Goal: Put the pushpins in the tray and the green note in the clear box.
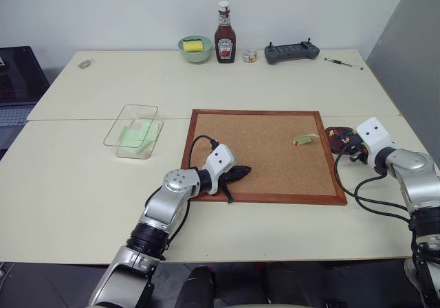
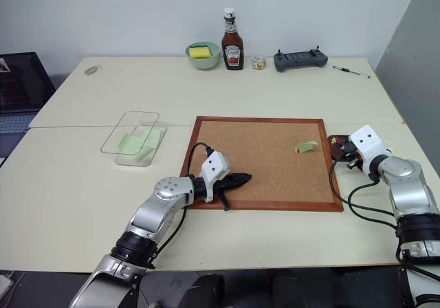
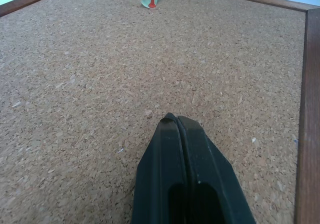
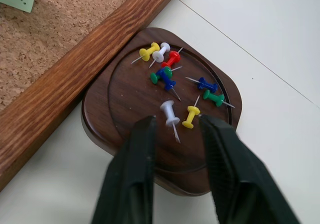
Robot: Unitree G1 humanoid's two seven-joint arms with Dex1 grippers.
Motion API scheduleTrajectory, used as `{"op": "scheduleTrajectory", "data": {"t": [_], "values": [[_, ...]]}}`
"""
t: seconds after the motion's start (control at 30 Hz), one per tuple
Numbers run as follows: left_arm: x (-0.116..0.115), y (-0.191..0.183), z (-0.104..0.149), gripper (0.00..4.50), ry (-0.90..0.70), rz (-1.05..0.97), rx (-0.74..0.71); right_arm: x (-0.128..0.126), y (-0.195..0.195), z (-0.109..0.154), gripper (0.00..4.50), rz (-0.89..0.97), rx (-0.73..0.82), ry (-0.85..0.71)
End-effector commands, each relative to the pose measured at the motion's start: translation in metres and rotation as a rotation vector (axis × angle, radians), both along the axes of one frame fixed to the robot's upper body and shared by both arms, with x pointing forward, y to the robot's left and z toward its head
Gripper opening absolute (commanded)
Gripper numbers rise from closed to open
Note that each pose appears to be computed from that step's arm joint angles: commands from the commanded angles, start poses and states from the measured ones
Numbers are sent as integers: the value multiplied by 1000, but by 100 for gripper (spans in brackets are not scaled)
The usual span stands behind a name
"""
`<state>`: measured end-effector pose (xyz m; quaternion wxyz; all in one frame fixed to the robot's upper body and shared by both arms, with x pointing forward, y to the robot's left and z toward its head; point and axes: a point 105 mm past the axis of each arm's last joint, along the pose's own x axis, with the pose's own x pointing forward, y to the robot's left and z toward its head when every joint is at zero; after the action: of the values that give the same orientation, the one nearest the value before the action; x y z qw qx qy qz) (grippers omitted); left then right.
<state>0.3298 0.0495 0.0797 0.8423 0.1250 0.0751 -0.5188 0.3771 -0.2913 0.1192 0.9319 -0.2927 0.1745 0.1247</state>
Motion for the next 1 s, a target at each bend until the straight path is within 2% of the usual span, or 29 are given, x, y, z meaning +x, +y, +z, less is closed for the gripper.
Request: {"op": "scheduleTrajectory", "data": {"t": [0.03,0.27,0.43,0.63,1.0], "values": [[-5,1,-15,0,47,-1,34,4,0,19,251,3,2,-65],[-5,2,-15,0,45,-1,37,-5,12,36,389,76,122,-60],[-5,4,-15,0,46,2,38,-29,54,29,389,252,312,72],[-5,5,-14,0,46,5,38,-42,87,12,389,340,386,154],[-5,5,-14,0,47,8,41,-4,108,11,389,338,386,42]]}}
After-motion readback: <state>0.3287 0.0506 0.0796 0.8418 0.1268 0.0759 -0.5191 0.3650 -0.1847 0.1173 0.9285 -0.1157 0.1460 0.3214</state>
